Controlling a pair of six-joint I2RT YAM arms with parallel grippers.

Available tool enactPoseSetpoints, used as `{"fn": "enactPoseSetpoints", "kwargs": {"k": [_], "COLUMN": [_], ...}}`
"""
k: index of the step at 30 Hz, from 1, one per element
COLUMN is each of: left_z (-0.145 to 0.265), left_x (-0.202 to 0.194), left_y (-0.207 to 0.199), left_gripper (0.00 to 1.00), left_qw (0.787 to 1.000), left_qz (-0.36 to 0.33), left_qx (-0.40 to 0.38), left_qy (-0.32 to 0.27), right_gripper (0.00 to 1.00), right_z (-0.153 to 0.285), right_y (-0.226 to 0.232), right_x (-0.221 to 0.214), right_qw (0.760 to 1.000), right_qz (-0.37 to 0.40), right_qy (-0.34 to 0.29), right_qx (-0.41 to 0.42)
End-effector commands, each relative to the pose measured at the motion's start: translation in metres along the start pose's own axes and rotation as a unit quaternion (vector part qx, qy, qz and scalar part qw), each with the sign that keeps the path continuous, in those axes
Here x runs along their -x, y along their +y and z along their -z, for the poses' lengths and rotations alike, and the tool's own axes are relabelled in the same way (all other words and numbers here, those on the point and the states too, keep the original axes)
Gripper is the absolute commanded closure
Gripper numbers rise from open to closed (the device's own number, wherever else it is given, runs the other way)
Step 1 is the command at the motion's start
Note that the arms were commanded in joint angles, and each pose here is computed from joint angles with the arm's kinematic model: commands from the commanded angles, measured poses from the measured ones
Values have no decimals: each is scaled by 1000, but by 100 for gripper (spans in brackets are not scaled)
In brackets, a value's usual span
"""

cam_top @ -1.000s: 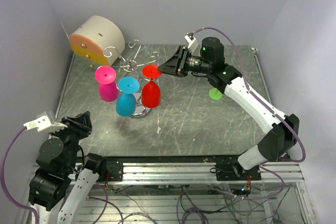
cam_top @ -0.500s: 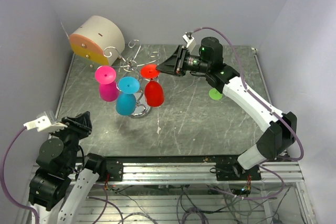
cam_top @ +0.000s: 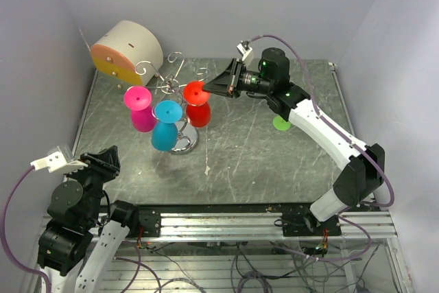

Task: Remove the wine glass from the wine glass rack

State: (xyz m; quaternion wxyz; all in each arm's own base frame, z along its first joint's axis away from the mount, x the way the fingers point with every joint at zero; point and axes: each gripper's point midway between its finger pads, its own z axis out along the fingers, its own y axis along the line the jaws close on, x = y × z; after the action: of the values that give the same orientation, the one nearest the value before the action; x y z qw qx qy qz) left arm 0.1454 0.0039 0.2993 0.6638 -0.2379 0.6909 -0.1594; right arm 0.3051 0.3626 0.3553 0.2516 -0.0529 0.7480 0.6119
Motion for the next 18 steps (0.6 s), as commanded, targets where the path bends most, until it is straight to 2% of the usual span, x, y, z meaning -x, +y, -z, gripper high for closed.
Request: {"fn": "enactPoseSetpoints", "kwargs": {"k": [1, 18], "left_z": [2, 2], "left_x": [5, 5], "left_y": [2, 2], "left_gripper": [56, 56], "left_qw": [1000, 1000], "left_qz": [7, 7], "left_qx": [2, 2], "left_qy": [-11, -11], "right_gripper": [100, 100], "right_z": [5, 28], "right_y": [16, 36], "right_x": [-1, -8], "right_qw": [1000, 999], "right_qz": [14, -4], "right_qy": [-6, -15], "right_qx": [23, 35]}}
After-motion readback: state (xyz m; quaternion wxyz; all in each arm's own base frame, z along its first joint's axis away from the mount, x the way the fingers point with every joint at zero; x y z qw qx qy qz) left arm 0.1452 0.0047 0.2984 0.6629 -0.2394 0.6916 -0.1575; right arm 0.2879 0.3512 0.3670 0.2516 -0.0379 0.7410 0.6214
